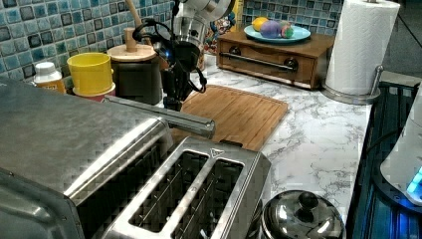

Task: Close the oven.

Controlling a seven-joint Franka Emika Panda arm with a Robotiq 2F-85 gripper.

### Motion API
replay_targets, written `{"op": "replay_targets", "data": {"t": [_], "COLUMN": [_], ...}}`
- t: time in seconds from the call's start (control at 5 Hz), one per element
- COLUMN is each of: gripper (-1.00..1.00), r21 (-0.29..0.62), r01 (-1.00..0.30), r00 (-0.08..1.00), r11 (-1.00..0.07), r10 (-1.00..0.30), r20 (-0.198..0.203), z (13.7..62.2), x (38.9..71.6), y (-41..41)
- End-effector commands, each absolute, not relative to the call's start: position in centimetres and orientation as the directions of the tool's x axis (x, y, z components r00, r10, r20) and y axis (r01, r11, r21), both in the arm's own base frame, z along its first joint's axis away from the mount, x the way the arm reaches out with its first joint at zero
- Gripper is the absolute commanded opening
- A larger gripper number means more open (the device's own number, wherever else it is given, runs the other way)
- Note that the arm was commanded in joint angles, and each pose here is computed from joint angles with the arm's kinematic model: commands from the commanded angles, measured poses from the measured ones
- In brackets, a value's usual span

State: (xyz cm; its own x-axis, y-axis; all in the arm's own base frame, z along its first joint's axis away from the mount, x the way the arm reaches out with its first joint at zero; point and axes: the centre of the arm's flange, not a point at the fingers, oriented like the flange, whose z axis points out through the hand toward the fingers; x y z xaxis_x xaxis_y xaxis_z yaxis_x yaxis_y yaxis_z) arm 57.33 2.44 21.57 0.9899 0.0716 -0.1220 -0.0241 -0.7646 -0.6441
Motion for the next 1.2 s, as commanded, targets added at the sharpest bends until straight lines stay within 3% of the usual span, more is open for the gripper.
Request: {"op": "replay_targets", "data": {"t": [0.2, 0.4, 0.6, 1.0, 1.2], "gripper": [-1.00, -1.00, -1.00, -1.00, -1.00], "r21": [-0.544, -0.508, -0.482, -0.236, -0.252], "r01": [0.195, 0.186, 0.189, 0.106, 0.083], "r00": [0.977, 0.981, 0.982, 0.990, 0.991], "r11": [-0.816, -0.841, -0.855, -0.966, -0.964], "r10": [0.209, 0.188, 0.167, 0.081, 0.053], "r20": [0.038, 0.048, 0.090, 0.113, 0.122], "z": [38.6, 39.8, 42.8, 44.7, 46.8], "x": [58.8, 58.7, 58.1, 57.6, 57.4], "y": [22.9, 24.2, 25.1, 29.4, 29.6]}}
